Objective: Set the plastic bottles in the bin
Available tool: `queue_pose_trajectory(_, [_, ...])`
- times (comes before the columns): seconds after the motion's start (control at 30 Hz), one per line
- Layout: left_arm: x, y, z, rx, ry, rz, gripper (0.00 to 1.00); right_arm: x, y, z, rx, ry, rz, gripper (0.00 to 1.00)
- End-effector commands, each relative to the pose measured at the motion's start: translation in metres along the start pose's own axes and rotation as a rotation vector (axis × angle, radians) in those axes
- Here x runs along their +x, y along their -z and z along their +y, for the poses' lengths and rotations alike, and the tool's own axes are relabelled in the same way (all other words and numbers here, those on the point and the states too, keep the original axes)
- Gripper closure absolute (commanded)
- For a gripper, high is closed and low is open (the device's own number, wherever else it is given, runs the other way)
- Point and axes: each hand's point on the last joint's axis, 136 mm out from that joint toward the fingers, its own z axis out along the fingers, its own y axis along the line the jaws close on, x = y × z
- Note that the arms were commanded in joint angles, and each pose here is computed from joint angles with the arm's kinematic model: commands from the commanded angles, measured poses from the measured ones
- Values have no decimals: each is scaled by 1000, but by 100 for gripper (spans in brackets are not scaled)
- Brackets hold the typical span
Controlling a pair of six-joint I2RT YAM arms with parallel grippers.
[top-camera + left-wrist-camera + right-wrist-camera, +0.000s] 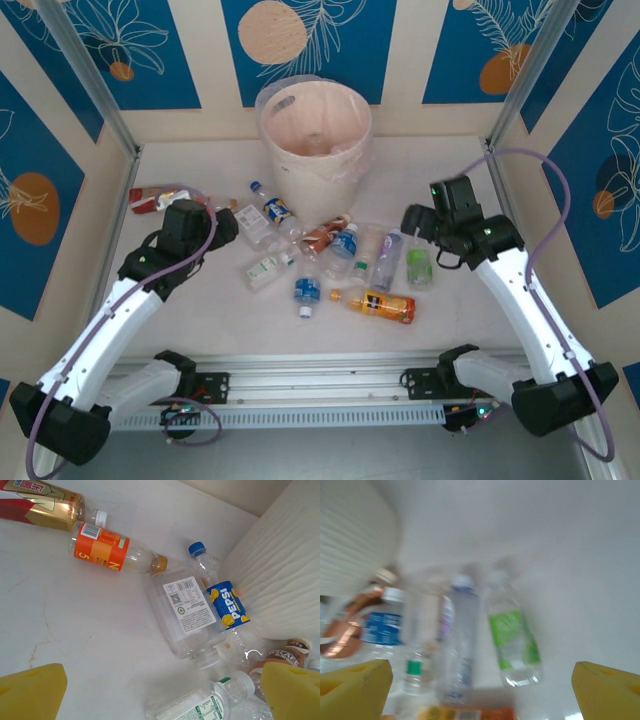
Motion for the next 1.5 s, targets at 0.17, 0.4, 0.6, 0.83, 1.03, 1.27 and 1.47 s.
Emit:
queue_pose_trajectory(0.17, [-6,-1,-1,13,28,-32,0,50,-42,-31,-23,-145,190,7])
queue_pose_trajectory(0.4, [1,-10,-4,19,35,-1,0,66,-78,-27,4,-104,321,16])
queue_pose_trajectory(0.6, [5,-14,-5,16,32,12,0,73,-109,-33,79,-72,401,18])
queue_pose_trajectory(0.83, [5,-16,-6,21,30,14,0,85,-139,-32,108,-41,497,19])
queue_pose_trajectory(1.03, [5,-17,-6,18,27,18,1,92,-155,-29,107,-36,533,25])
queue_pose_trajectory(1.27, [5,-18,-6,14,26,18,0,96,-167,-29,110,-30,545,31])
queue_pose_trajectory(1.47, [5,-17,-7,18,24,17,1,96,-172,-30,121,-22,538,38])
